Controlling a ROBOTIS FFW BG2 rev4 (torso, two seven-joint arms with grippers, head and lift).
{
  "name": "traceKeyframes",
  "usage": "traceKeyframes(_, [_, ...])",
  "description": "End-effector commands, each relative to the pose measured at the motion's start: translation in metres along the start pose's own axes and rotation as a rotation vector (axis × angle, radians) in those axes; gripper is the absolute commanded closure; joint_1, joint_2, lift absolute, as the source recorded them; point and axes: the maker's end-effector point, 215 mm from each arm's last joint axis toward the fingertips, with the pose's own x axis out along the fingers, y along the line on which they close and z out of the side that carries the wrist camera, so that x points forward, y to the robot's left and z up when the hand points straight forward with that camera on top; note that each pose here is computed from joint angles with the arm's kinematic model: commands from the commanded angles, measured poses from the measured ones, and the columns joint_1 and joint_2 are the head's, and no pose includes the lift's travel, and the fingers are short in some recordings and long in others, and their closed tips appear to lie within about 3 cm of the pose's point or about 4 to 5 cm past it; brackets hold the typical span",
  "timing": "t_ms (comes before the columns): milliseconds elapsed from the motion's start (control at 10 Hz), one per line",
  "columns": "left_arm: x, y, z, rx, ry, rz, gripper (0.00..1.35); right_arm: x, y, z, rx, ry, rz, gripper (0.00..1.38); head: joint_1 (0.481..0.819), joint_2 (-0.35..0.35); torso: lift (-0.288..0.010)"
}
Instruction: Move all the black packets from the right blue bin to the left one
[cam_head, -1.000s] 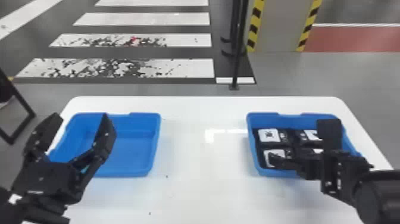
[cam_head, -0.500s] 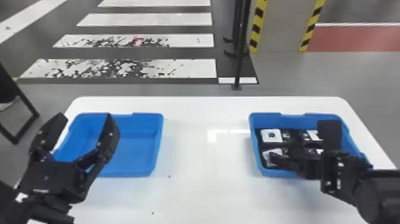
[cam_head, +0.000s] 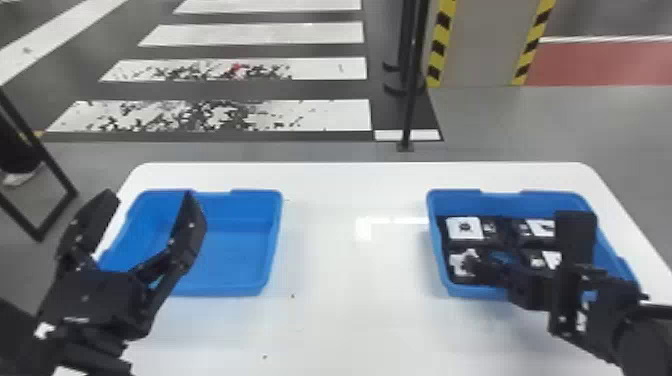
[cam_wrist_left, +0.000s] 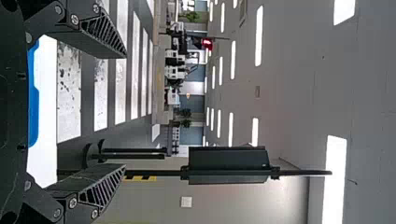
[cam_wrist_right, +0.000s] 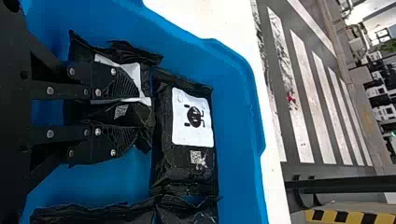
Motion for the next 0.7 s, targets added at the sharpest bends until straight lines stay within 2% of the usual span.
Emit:
traceKeyframes(0, [0.0, 0.0, 0.002, -0.003, -0.008, 0.002, 0.22, -0.017, -0.004, 0.014, 0.009, -0.072, -0.018, 1.18, 0.695, 0.048, -0.14])
traceKeyframes(300, [-0.003, 0.009, 0.013, -0.008, -0.056, 0.03, 0.22, -0.044, -0.007, 0.051, 0.015, -0.217, -0.025, 1.18, 0.695, 0.023, -0.14])
traceKeyframes(400, [-0.003, 0.008, 0.014, -0.009, -0.061, 0.029, 0.21, -0.056, 0.019, 0.075, 0.04, -0.297, 0.044, 1.18, 0.695, 0.022, -0.14])
traceKeyframes(600, [0.0, 0.001, 0.022, -0.063, -0.087, 0.016, 0.22, -0.078, 0.115, 0.119, 0.115, -0.404, 0.34, 1.18, 0.695, 0.066, -0.14])
